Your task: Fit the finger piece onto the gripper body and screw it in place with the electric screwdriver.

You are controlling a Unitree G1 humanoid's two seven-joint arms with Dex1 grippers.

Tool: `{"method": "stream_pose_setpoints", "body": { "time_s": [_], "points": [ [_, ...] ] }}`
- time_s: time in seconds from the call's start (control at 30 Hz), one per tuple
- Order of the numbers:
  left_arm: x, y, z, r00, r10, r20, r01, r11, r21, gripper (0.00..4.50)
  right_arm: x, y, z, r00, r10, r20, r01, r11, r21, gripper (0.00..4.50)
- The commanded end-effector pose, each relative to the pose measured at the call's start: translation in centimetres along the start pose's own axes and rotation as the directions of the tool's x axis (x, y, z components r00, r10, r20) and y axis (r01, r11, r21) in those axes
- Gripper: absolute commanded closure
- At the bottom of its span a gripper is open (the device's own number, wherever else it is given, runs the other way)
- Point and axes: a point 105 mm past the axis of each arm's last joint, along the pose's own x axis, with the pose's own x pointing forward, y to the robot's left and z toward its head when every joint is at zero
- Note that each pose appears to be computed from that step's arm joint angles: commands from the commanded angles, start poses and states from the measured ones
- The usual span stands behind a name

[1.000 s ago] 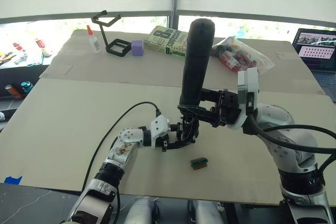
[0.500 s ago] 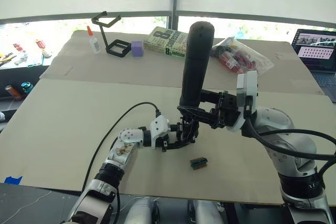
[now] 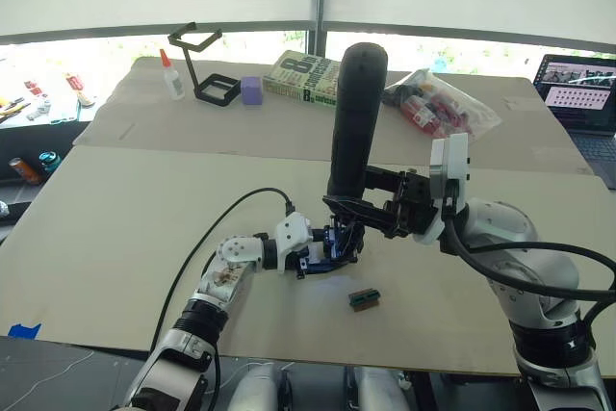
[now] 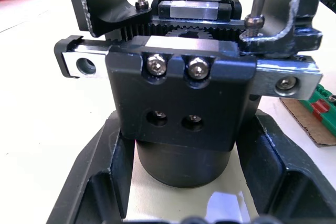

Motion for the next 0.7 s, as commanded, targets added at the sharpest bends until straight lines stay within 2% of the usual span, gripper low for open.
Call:
{"method": "stream_pose_setpoints", "body": {
  "time_s": [0.03, 0.43, 0.7],
  "points": [
    [0.2, -0.5, 0.1, 1.000, -0.022, 0.021, 0.022, 1.000, -0.004, 2.22, -0.6, -0.2, -4.0, 0.989, -0.031, -0.142, 0.044, 0.995, 0.091, 2.57],
    [0.2, -0.5, 0.0, 1.000, -0.020, 0.019, 0.020, 1.000, -0.005, 2.22, -0.7, 0.2, -4.1, 0.989, -0.023, -0.146, 0.036, 0.995, 0.088, 2.57],
    [0.2, -0.6, -0.1, 1.000, -0.020, 0.014, 0.020, 1.000, -0.010, 2.22, -0.7, -0.4, -2.1, 0.995, -0.017, -0.099, 0.019, 1.000, 0.022, 2.57]
  ]
}}
